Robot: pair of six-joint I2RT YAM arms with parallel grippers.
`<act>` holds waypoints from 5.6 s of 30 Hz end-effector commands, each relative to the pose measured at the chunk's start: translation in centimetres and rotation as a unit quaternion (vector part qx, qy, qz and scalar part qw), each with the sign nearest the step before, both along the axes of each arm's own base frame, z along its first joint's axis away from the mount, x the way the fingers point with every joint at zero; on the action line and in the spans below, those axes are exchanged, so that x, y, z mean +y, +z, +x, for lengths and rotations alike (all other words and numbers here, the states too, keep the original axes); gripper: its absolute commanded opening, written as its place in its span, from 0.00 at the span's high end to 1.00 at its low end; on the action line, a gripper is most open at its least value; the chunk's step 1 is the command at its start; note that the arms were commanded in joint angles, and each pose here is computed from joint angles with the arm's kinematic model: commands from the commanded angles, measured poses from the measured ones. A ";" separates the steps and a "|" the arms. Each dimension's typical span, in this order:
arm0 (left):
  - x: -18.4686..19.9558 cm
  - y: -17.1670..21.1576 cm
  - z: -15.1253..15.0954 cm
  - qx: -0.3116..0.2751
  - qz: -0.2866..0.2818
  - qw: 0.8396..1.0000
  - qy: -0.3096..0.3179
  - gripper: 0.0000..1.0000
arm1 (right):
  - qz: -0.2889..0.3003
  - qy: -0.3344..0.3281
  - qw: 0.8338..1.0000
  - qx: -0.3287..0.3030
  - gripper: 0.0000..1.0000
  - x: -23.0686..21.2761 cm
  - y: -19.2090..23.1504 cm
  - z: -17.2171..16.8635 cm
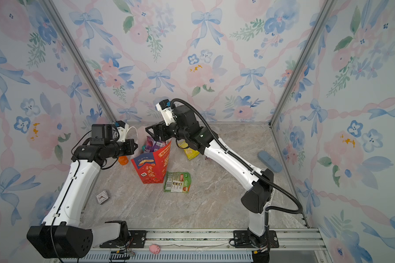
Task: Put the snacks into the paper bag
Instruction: 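Move the right gripper down to the purple Fox's Berries candy bag, then grasp the Fox's Berries candy bag by its edge with the right gripper, then lift the Fox's Berries bag with the right gripper over the bag opening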
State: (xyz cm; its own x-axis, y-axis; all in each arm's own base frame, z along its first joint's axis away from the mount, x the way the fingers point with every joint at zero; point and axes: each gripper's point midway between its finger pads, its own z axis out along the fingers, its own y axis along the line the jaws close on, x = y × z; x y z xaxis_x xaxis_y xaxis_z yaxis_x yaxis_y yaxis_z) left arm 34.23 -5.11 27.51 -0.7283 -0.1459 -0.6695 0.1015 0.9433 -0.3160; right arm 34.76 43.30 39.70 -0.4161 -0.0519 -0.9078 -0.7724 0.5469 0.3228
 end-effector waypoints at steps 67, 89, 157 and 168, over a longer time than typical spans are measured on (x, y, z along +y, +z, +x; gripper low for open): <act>0.7 0.7 1.0 -0.018 0.009 1.000 0.014 1.00 | 0.041 -0.464 0.786 0.407 0.51 -33.4 -36.7 8.1; 0.9 0.6 0.7 -0.018 0.013 1.000 0.017 1.00 | -0.054 -0.413 0.858 0.301 1.00 -30.0 -29.8 8.1; 0.8 0.6 0.3 -0.018 0.010 1.000 0.016 1.00 | -0.049 0.051 0.996 -0.056 1.00 1.9 3.6 0.7; 0.7 0.8 0.2 -0.022 0.007 1.000 0.015 1.00 | -0.114 0.086 0.989 -0.026 1.00 2.7 -1.1 -0.6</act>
State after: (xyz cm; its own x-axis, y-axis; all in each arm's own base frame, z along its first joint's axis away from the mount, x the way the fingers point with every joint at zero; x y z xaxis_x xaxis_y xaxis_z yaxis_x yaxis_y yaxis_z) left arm 34.74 -4.24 27.15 -0.7204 -0.1594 -0.6750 0.0642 0.9537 -0.2937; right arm 35.26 45.42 38.03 -0.3740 -0.3061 -0.8755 -0.8442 0.5031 0.1848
